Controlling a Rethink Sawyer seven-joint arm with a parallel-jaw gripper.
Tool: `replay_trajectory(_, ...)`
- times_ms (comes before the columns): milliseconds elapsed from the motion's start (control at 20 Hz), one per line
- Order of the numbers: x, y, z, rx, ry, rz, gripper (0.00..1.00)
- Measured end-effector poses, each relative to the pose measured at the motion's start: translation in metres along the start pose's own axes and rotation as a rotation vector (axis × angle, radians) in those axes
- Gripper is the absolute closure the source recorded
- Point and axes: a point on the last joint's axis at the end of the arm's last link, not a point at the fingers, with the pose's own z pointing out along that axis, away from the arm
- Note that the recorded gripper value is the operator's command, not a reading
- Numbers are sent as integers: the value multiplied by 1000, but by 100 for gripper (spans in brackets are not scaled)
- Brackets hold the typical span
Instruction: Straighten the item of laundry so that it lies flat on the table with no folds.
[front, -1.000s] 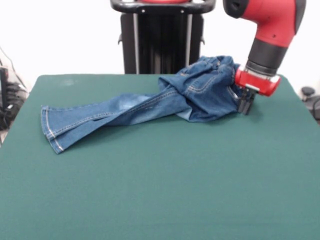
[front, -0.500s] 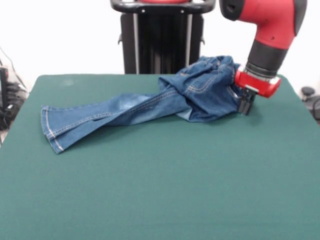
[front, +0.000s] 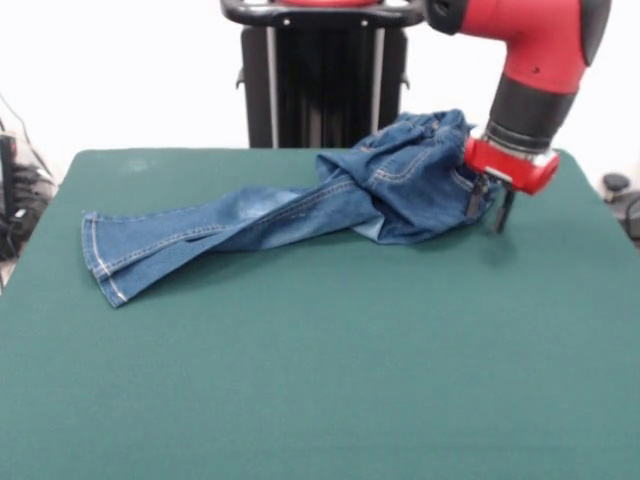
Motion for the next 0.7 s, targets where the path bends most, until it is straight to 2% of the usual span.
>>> replay_trajectory(450,-2,-1,-22,40,-40,-31,0)
replay_trajectory(700,-2,-7,-18,54,-45,-33,0)
